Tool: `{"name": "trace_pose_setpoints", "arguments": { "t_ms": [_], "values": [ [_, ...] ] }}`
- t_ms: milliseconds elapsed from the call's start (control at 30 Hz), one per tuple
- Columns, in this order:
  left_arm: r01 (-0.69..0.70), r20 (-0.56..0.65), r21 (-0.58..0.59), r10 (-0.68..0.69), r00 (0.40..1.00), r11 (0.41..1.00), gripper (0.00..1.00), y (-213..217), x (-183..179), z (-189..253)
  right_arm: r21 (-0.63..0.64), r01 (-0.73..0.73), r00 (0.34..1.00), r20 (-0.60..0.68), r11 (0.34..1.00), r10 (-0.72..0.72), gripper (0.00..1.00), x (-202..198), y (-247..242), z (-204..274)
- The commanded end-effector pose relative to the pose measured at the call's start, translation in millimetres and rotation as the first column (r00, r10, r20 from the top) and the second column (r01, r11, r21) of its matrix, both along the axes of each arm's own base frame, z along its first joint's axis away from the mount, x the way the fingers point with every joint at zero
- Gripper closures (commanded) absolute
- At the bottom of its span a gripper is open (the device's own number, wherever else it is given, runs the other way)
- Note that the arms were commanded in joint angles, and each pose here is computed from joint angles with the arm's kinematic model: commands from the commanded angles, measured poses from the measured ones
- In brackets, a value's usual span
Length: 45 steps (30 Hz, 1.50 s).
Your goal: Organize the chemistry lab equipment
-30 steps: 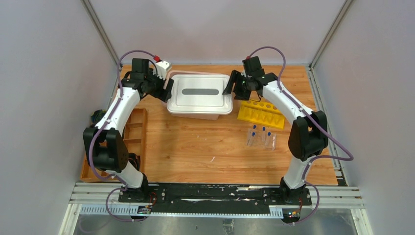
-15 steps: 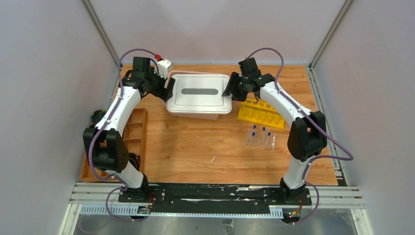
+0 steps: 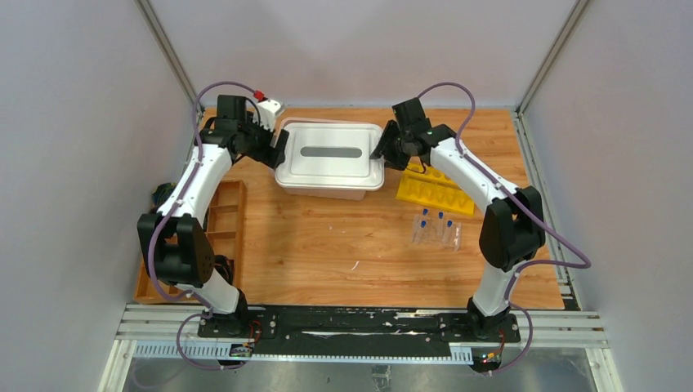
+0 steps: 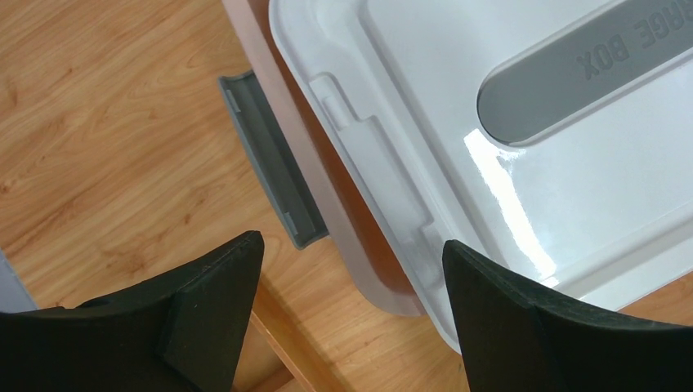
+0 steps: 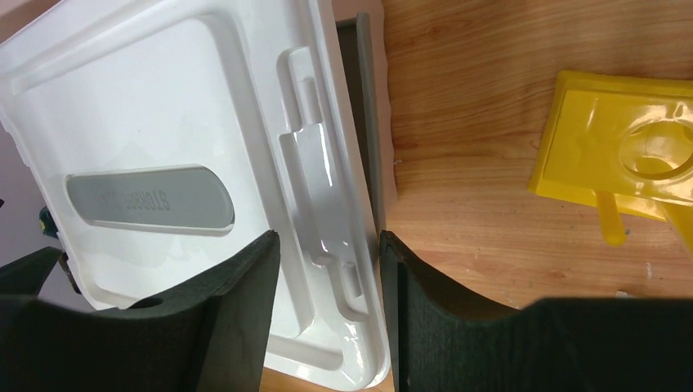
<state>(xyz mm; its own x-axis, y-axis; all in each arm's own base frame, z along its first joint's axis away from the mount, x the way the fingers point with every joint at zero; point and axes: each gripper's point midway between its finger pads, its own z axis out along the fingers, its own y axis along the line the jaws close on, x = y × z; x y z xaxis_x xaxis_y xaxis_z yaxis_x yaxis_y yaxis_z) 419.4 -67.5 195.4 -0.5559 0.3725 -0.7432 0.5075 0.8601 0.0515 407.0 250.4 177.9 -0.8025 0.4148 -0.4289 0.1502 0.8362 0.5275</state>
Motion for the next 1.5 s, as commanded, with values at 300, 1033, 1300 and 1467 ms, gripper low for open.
{"name": "trace_pose_setpoints", "arguments": {
  "t_ms": [300,1033,1300,1467],
  "values": [
    [0.056,0.032,0.0,-0.056,0.998,0.998,0.17,-3.1,-10.6,7.2,0.018,0.129,0.991,0.042,0.991,-0.13,0.51,0.2,10.4,11.5],
    [-0.053,0.028,0.041,0.052,0.998,0.998,0.29,9.5,48.2,-13.6,-0.06,0.05,0.994,0.1,0.997,-0.044,0.5,13.0,15.3,24.0],
    [-0.065,0.035,-0.003,0.065,0.997,0.998,0.3,1.7,64.1,-8.5,-0.108,0.016,0.994,0.108,0.994,-0.004,0.49,35.1,11.9,21.0],
    [-0.066,0.051,-0.038,0.068,0.996,0.997,0.3,-5.8,72.3,0.5,-0.172,-0.002,0.996,0.092,0.985,0.018,0.49,49.0,5.1,10.7]
  ]
}}
